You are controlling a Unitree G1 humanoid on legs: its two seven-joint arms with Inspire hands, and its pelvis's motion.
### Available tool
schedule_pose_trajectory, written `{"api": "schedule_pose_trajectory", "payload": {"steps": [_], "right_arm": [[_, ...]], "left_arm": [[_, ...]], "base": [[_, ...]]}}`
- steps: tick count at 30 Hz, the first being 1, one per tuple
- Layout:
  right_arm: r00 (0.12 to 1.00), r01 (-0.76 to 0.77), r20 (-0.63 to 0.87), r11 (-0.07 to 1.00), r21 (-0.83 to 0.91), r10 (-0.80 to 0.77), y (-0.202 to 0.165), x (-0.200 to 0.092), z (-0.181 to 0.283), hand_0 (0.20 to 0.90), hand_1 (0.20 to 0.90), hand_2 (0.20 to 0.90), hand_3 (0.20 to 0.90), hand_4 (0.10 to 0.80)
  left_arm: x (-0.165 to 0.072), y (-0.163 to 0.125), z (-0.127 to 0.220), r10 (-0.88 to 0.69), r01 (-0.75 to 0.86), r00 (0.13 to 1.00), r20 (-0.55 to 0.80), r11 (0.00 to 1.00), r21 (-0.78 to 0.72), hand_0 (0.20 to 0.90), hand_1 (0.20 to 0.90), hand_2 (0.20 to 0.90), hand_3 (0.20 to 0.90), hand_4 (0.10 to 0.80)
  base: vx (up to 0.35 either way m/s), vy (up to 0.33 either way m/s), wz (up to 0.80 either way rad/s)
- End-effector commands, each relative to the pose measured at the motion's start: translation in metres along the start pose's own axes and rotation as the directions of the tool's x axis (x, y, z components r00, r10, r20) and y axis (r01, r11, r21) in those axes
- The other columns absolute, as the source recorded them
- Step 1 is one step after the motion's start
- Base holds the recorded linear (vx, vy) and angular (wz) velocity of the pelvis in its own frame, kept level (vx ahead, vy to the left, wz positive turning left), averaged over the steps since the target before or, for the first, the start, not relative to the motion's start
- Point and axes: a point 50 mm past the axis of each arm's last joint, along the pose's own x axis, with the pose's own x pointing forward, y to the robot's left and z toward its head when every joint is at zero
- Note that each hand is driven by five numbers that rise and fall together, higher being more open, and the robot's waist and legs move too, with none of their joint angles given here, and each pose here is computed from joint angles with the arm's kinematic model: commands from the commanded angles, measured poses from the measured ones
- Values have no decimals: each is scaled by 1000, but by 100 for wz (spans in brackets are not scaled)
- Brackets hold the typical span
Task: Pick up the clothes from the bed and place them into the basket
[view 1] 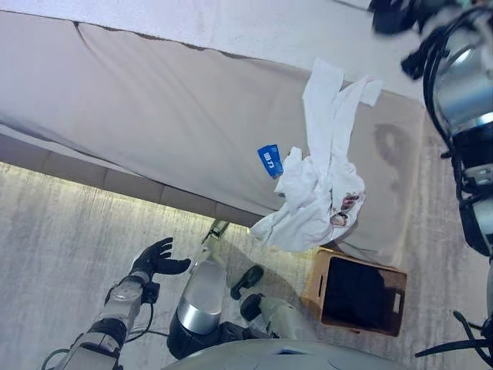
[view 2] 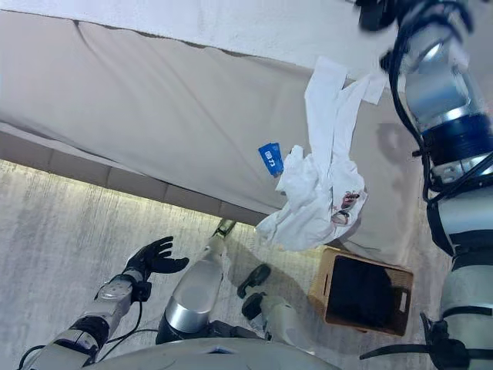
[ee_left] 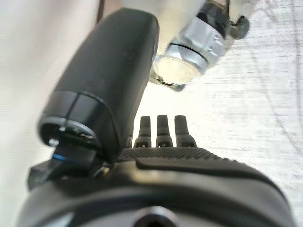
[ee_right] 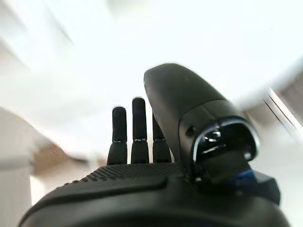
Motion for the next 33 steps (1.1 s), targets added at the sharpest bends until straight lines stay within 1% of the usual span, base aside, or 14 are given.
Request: {"api": "schedule_pose_trajectory", "payload": {"steps": [1,2,6,8,9,12,13,18,22,25,26,28,32,33], "right_arm": [[996,-57,51,976,-212,69,31,-2,3,900,900,900,900,800],[995,-66,59,972,-226,81,41,-2,5,900,900,900,900,800],[997,-43,58,965,-257,60,62,-2,2,900,900,900,900,800],[998,-46,38,966,-256,57,68,-2,-2,900,900,900,900,800],[999,-50,-4,967,-250,51,77,0,-10,900,900,900,900,800],[996,-38,-84,967,-252,18,78,5,-23,900,900,900,900,800],[996,-37,-90,966,-256,14,78,6,-25,900,900,900,900,800],[973,-53,-229,946,-320,-23,72,11,-47,900,900,900,900,800],[936,-136,-352,922,-362,0,79,10,-67,900,900,900,900,800],[901,-208,-433,912,-355,37,85,7,-77,900,900,900,900,800],[874,-256,-482,902,-346,63,88,6,-81,900,900,900,900,800],[846,-305,-525,891,-337,91,92,4,-87,900,900,900,900,800],[751,-428,-645,849,-311,142,93,-2,-98,900,900,900,900,800],[729,-451,-666,843,-292,159,95,-3,-100,573,573,573,518,418]], "left_arm": [[-14,8,-38,16,-14,994,-107,1000,19,900,900,900,900,800],[-12,8,-34,20,-19,995,-100,1000,13,900,900,900,900,800],[-8,5,-25,28,-29,997,-70,1000,-5,900,900,900,900,800],[-6,4,-21,33,-34,998,-58,999,-16,900,900,900,900,800],[-5,3,-18,35,-36,998,-43,999,-22,900,900,900,900,800],[-2,0,-12,27,-27,999,-21,999,-24,900,900,900,900,800],[-2,-1,-12,25,-26,999,-19,999,-24,900,900,900,900,800],[1,-9,0,-17,17,1000,25,1000,-7,900,900,900,900,800],[3,-15,9,-52,50,997,58,999,21,900,900,900,900,800],[5,-17,18,-66,63,994,89,997,35,900,900,900,900,800],[5,-18,23,-72,68,992,104,997,45,900,900,900,900,800],[6,-19,28,-78,72,990,119,996,55,900,900,900,900,800],[8,-25,40,-96,84,983,156,993,83,900,900,900,900,800],[8,-26,42,-101,87,982,160,992,90,900,900,900,900,800]], "base": [[-124,-30,-15],[-145,-22,-18],[-137,-21,-9],[-110,-27,-3],[-102,-30,-1],[-54,-56,2],[-12,-62,0],[-41,-6,2],[0,-33,7],[8,-68,19],[21,-71,14],[28,-73,17],[20,-61,13],[16,-40,22]]}}
